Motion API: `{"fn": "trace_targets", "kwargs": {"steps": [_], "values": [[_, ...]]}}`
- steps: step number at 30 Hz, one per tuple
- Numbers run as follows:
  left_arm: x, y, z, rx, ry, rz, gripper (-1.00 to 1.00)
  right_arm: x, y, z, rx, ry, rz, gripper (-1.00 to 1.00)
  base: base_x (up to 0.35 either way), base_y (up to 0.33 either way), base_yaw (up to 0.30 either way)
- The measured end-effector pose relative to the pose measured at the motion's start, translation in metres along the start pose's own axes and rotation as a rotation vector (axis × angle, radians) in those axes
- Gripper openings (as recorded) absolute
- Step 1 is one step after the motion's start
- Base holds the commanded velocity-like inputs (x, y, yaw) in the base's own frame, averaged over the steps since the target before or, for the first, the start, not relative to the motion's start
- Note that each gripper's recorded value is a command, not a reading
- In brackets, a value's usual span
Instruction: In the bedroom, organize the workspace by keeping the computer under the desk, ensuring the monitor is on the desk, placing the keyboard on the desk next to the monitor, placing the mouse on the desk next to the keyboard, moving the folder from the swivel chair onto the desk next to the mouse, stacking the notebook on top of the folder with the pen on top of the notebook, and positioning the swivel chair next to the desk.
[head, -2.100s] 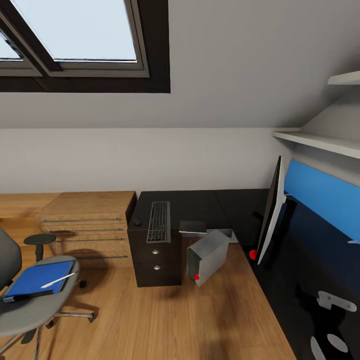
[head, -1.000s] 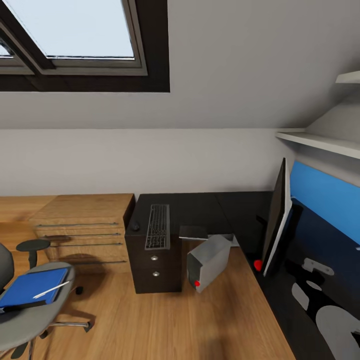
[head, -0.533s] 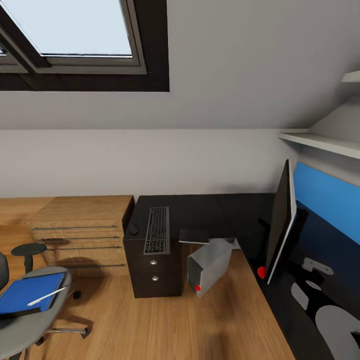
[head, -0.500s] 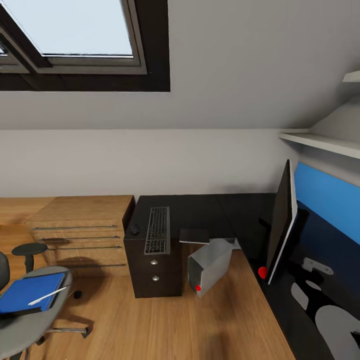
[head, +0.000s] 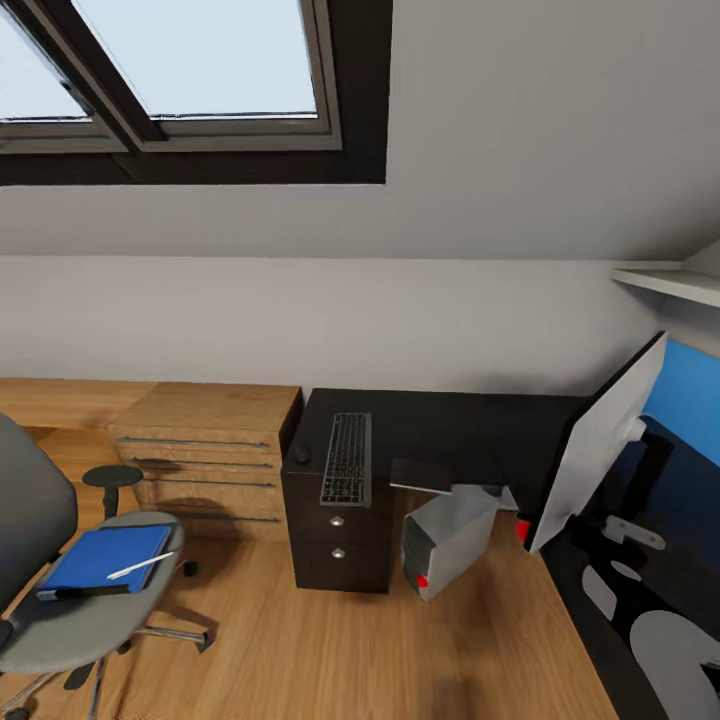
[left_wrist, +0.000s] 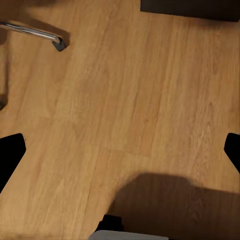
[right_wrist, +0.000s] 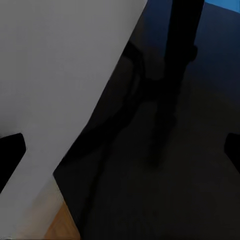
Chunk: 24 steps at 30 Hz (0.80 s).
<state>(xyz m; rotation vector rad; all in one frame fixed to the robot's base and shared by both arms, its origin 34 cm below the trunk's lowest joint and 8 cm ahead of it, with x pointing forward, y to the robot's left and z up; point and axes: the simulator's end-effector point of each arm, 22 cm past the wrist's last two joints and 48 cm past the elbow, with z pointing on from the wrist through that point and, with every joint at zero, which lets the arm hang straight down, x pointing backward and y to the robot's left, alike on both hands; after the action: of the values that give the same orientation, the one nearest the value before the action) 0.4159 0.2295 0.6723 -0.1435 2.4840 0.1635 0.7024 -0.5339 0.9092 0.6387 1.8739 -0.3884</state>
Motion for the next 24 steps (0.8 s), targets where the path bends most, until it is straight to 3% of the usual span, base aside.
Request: {"fn": "trace_targets", "kwargs": {"steps": [8, 11, 13, 17, 20, 24], "values": [[-0.005, -0.002, 0.000, 0.001, -0.011, -0.005, 1.00, 0.000, 0.000, 0.000, 0.000, 0.000, -0.004, 1.00, 0.000, 0.000, 0.006], [-0.039, -0.027, -0.003, 0.038, -0.064, -0.038, 1.00, 0.000, -0.001, 0.000, 0.002, 0.000, -0.007, 1.00, 0.000, 0.000, -0.189], [-0.058, -0.041, -0.006, 0.059, -0.069, -0.049, 1.00, 0.000, -0.002, 0.000, 0.003, 0.000, -0.008, 1.00, 0.000, 0.000, -0.234], [-0.081, -0.065, -0.014, 0.099, -0.032, -0.054, 1.00, -0.001, -0.003, 0.001, 0.004, -0.001, -0.010, 1.00, 0.000, 0.000, -0.252], [-0.097, -0.092, -0.027, 0.144, 0.038, -0.043, 1.00, -0.001, -0.004, 0.001, 0.004, -0.001, -0.011, 1.00, 0.000, 0.000, -0.265], [-0.113, -0.102, -0.039, 0.170, 0.081, -0.028, 1.00, 0.000, -0.004, 0.001, 0.004, 0.000, -0.012, 1.00, 0.000, 0.000, -0.270]]}}
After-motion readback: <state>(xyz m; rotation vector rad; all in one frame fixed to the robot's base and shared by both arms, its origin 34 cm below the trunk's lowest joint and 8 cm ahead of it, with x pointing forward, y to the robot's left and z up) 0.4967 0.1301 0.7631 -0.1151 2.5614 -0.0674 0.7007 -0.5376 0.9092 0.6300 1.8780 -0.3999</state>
